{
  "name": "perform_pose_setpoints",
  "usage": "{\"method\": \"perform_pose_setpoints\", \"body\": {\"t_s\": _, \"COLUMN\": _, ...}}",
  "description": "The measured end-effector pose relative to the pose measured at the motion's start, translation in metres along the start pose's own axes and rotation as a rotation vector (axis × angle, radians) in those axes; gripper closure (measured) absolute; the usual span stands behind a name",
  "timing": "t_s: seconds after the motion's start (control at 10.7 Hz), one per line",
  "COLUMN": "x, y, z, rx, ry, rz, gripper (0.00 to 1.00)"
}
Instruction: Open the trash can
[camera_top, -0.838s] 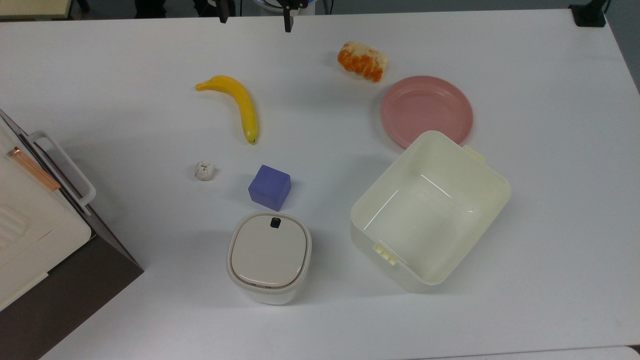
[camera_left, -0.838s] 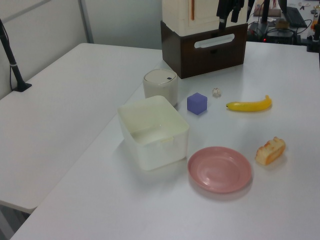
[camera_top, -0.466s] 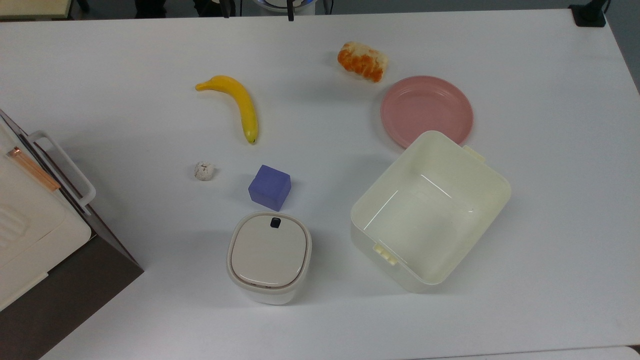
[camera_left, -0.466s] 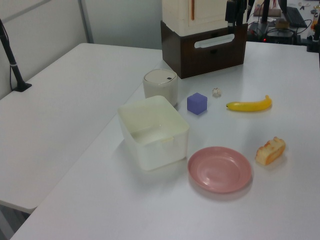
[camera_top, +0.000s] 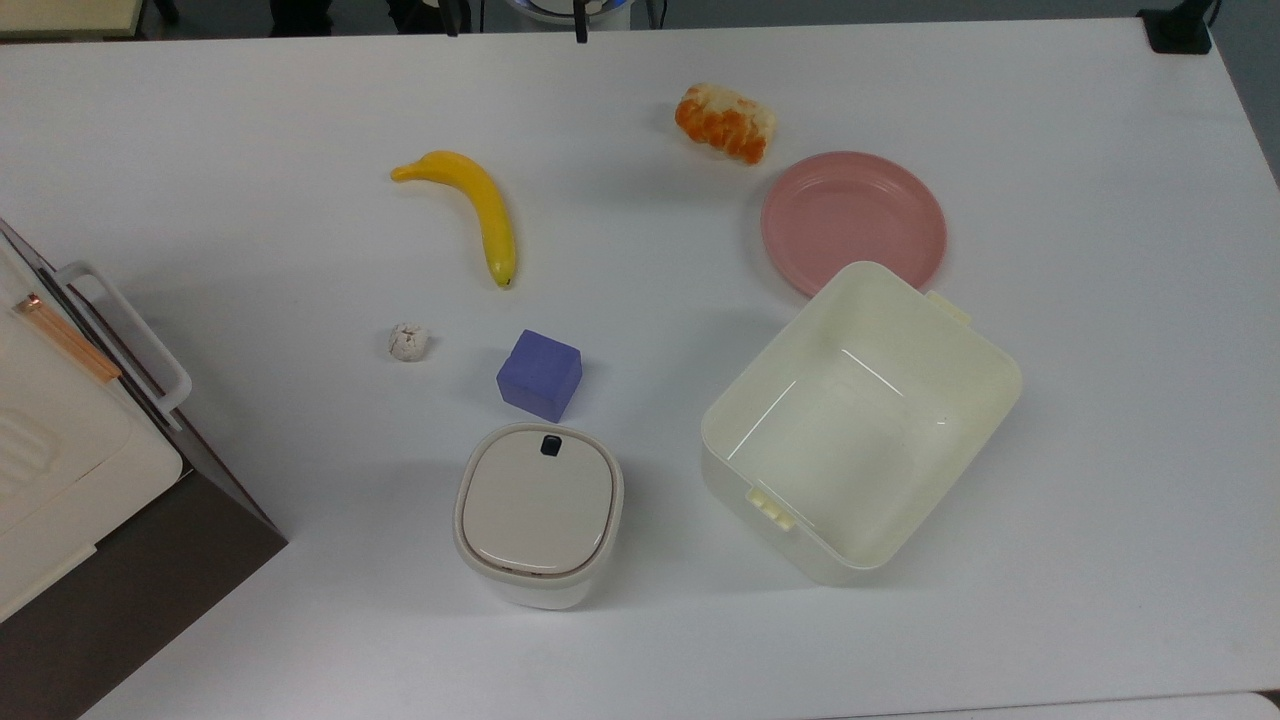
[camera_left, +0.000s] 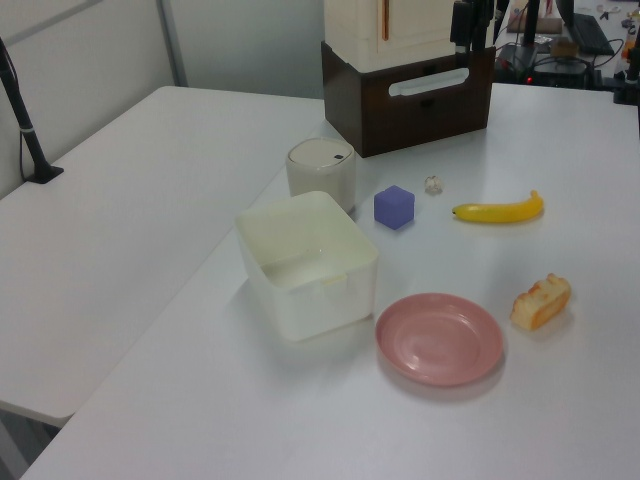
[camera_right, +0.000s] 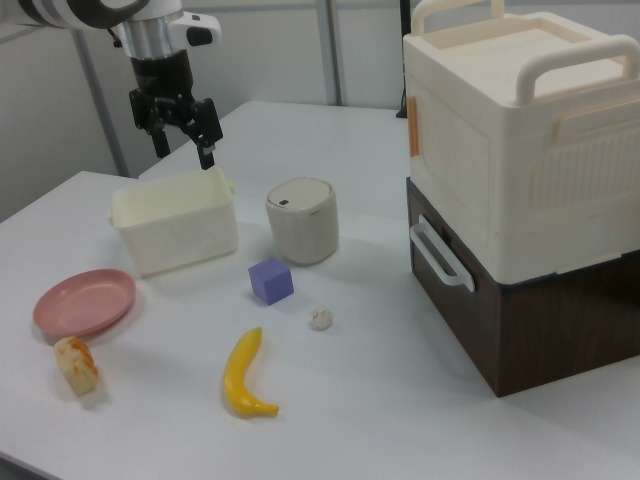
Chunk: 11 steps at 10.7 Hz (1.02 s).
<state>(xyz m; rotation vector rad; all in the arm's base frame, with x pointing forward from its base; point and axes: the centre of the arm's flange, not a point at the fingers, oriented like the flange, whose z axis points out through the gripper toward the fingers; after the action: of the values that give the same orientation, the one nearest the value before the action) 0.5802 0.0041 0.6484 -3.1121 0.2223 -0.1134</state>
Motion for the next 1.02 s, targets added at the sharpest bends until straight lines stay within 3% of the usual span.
{"method": "perform_pose_setpoints", "body": {"t_s": 0.47, "x": 0.0000, "y": 0.0000, "z": 0.0000, "rx": 0.000, "ry": 0.000, "rz": 0.000, "gripper": 0.00}}
{"method": "perform_pose_setpoints", "body": {"t_s": 0.56, "x": -0.0065, "y": 0.0010, "z": 0.0061, "rx": -0.006, "ry": -0.064, "rz": -0.073, "gripper": 0.00}}
{"method": "perform_pose_setpoints", "body": {"t_s": 0.75, "x": -0.0058, "y": 0.0004, "z": 0.0078, "rx": -0.008, "ry": -0.067, "rz": -0.073, "gripper": 0.00}}
{"method": "perform_pose_setpoints", "body": {"t_s": 1.02, "x": -0.0026, "y": 0.0047, "z": -0.0020, "rx": 0.002, "ry": -0.011, "rz": -0.077, "gripper": 0.00}}
